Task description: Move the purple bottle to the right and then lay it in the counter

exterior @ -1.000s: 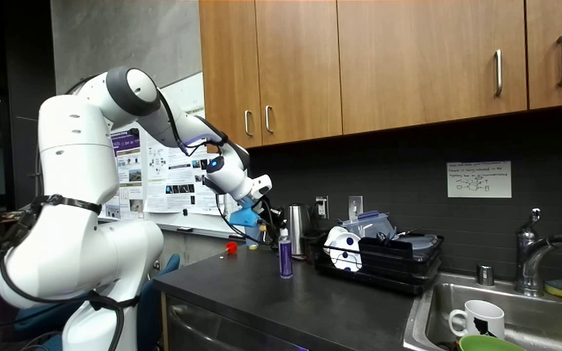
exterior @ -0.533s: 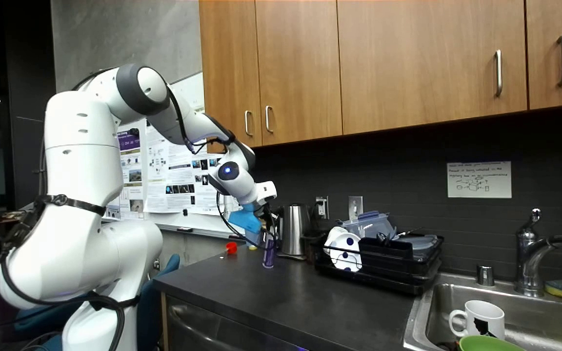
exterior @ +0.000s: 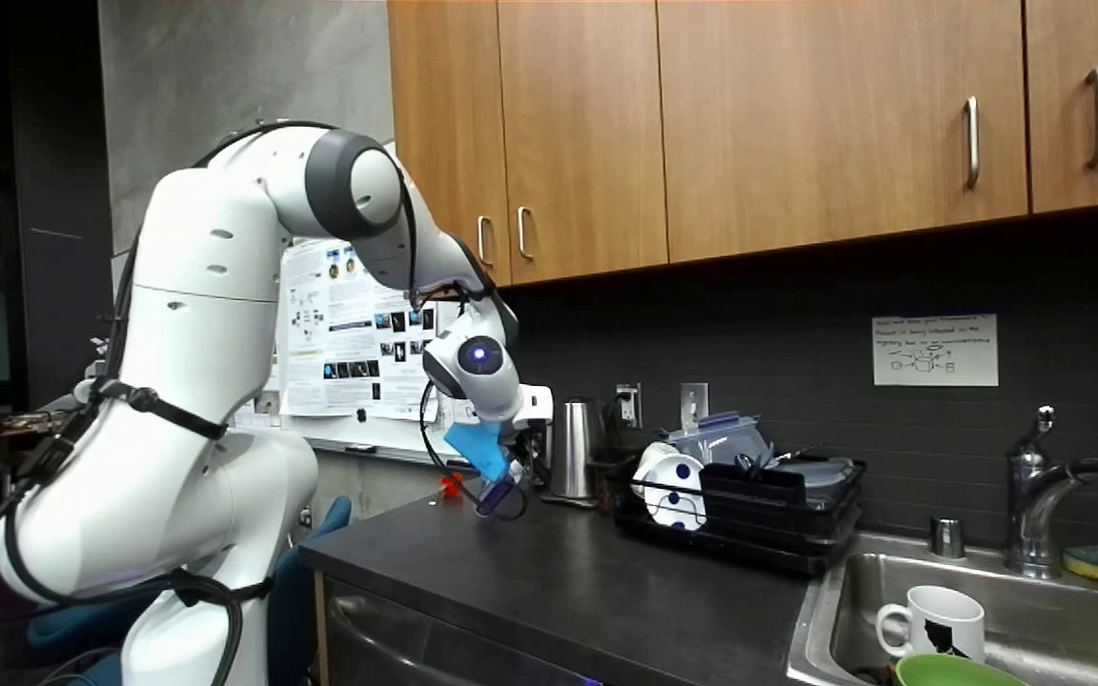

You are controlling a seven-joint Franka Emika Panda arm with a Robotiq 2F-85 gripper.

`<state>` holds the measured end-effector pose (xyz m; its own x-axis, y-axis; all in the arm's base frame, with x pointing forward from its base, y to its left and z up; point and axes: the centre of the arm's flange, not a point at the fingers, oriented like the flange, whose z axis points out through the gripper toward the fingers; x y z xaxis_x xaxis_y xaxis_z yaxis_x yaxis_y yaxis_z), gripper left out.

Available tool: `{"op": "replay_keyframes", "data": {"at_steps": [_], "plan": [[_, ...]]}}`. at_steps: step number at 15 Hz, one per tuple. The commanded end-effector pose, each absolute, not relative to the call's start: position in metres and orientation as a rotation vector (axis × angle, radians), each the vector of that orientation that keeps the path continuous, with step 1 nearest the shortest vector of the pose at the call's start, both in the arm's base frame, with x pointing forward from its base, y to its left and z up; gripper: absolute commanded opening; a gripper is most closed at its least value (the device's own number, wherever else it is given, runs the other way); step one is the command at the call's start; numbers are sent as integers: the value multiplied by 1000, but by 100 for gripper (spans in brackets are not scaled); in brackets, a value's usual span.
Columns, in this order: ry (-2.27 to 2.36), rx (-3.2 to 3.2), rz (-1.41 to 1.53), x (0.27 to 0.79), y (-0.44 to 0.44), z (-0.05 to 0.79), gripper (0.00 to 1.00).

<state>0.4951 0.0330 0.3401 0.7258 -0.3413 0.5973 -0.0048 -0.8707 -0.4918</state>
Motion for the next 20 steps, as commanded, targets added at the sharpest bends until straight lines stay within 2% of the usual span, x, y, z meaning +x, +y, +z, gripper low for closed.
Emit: {"op": "replay_keyframes", "data": {"at_steps": [1, 9, 11, 19, 20], "plan": [[339, -2488, -829, 495, 25, 338, 42], [272, -2785, -955, 480, 53, 356, 97], [188, -2829, -984, 476, 66, 359, 100], [-241, -2968, -1131, 466, 118, 372, 100], [-273, -2978, -1156, 467, 121, 376, 98]]}}
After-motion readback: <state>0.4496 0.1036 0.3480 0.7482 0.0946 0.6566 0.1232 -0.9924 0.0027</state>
